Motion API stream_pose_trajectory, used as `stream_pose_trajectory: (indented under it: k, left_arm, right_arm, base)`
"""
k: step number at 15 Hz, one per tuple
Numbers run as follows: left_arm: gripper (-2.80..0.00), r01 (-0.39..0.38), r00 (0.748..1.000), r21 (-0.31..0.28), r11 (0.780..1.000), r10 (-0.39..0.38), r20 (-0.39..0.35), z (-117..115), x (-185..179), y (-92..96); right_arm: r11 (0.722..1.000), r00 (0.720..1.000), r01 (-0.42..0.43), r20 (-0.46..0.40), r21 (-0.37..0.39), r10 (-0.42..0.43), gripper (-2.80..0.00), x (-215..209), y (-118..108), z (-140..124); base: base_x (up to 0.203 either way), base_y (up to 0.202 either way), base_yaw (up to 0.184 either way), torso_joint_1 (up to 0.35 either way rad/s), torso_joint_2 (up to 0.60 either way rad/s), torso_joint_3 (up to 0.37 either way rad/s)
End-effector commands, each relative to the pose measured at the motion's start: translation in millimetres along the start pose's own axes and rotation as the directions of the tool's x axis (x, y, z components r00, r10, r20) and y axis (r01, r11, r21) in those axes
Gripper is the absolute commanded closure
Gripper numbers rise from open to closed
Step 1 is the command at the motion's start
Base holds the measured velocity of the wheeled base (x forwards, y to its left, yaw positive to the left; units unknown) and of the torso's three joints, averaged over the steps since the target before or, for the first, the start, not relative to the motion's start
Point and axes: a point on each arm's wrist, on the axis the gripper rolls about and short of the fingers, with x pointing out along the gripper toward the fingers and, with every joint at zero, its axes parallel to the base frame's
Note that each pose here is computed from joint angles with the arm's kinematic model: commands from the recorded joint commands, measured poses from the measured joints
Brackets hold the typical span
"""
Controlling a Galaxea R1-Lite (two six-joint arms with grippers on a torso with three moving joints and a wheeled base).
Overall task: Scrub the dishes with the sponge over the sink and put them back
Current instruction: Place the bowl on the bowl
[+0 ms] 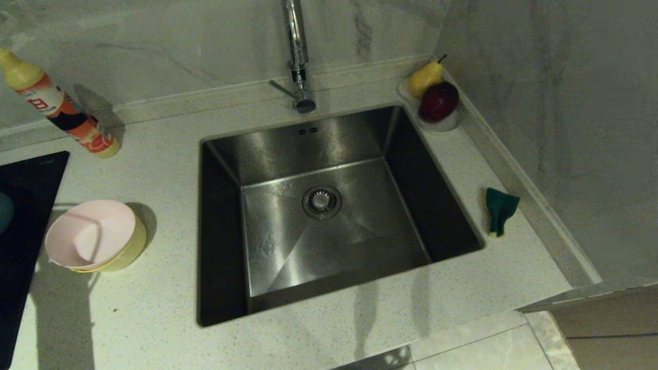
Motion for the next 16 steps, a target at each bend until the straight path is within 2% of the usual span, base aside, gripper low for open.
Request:
stream_pose_trajectory:
  k: [1, 6, 7, 16]
  left_arm:
    - [-2.80, 0.007, 1.000, -0.004, 1.000, -0.007, 0.007, 2, -2, -2.2]
    - [-2.80, 0.013, 1.000, -0.003, 1.000, -0.013, 0.013, 4, -4, -4.3]
    - [0.00, 0.015, 1.000, -0.002, 1.000, -0.015, 0.014, 4, -3, -4.8]
    - [0.00, 0.016, 1.000, -0.007, 1.000, -0.016, -0.005, 4, 4, -2.5]
  right_arm:
    - [1.000, 1.000, 0.000, 0.003, -0.001, 0.000, 0.00, 0, 0, 0]
    - [1.000, 1.000, 0.000, 0.003, -0.001, 0.000, 0.00, 0, 0, 0]
    - [1.000, 1.000, 0.000, 0.003, -0.001, 0.000, 0.00, 0, 0, 0]
    - [1.000, 1.000, 0.000, 0.003, -0.001, 0.000, 0.00, 0, 0, 0]
  base:
    - [0.000, 0.000, 0.000, 0.000, 0.00, 0.000]
    - [0.000, 0.000, 0.000, 0.000, 0.00, 0.000]
    - [0.000, 0.000, 0.000, 0.000, 0.00, 0.000]
    - [0.000, 0.000, 0.000, 0.000, 0.00, 0.000]
